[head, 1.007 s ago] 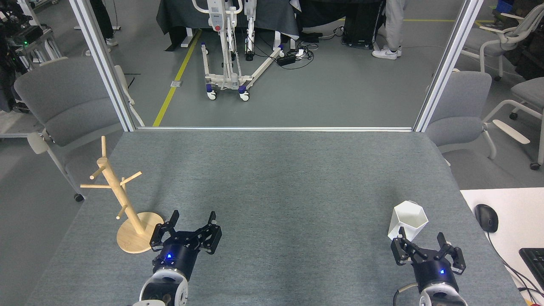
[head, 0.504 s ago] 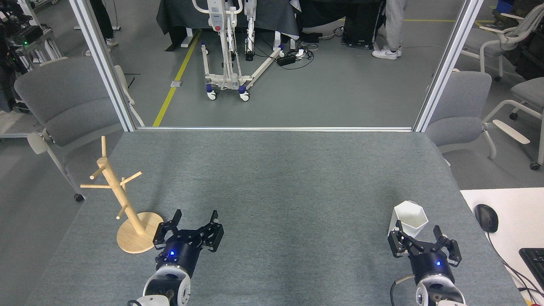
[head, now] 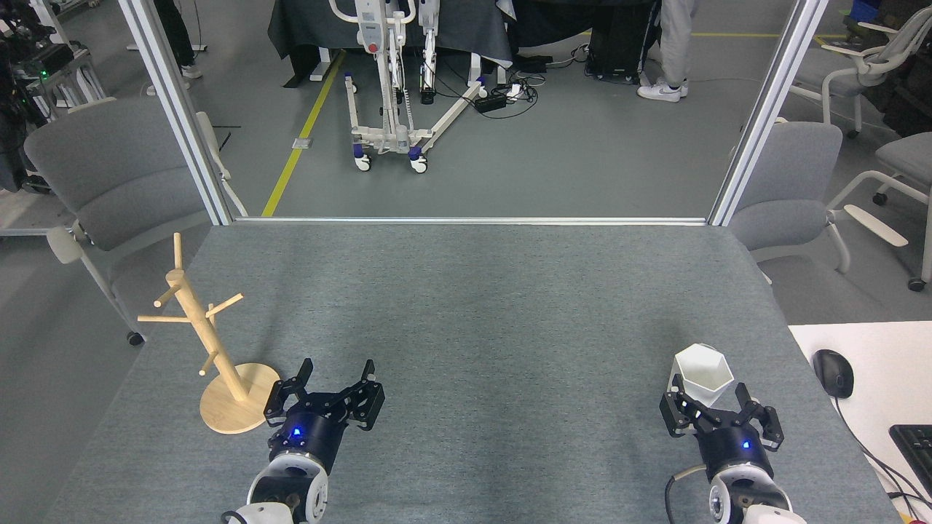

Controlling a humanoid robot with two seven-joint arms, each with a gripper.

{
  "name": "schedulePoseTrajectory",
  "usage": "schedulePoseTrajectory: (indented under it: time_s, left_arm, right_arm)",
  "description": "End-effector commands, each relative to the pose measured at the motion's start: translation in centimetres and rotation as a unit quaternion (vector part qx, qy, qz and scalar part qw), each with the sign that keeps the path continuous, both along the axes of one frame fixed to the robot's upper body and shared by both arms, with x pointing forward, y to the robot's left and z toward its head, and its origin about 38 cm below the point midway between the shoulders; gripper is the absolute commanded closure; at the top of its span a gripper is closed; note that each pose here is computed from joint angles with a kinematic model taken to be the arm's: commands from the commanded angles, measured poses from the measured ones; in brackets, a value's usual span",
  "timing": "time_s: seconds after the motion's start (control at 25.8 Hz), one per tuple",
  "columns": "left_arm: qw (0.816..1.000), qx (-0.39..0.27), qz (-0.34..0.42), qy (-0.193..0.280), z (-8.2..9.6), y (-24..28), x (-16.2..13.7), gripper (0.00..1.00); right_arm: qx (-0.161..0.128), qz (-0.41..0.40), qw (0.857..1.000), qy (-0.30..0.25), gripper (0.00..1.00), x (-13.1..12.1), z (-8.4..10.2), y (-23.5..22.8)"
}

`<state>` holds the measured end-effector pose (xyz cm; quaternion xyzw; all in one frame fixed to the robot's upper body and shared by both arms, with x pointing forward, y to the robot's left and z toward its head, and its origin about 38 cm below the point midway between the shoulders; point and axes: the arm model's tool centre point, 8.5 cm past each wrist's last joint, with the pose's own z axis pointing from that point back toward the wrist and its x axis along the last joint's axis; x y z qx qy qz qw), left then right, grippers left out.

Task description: Hang cup on storage rack

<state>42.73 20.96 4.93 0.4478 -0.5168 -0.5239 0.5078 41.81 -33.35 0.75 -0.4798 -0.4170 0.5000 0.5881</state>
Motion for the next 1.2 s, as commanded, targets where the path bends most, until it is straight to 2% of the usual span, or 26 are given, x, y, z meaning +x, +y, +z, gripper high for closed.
schedulePoseTrajectory:
  time_s: [0.0,0.74,0.85,1.16]
  left_arm:
    - [1.0,0.001,0.0,0.0,0.0,0.0,0.1,0.01]
    - [1.0,0.001,0.013,0.001,0.2,0.2,0.7,0.01]
    - [1.0,0.001,0.013,0.001,0.2,0.2,0.7,0.01]
    - [1.0,0.001,0.013,0.005,-0.1,0.2,0.6,0.01]
  right_arm:
    - [-0.002,-0.001,1.0,0.003,0.0,0.3,0.0,-0.3]
    - [-0.002,-0.003,1.0,0.008,0.0,1.5,0.2,-0.9]
    - [0.0,-0.004,1.0,0.016,0.0,1.4,-0.3,-0.8]
    - [0.001,0.005,1.0,0.021,0.0,2.9,0.0,0.0]
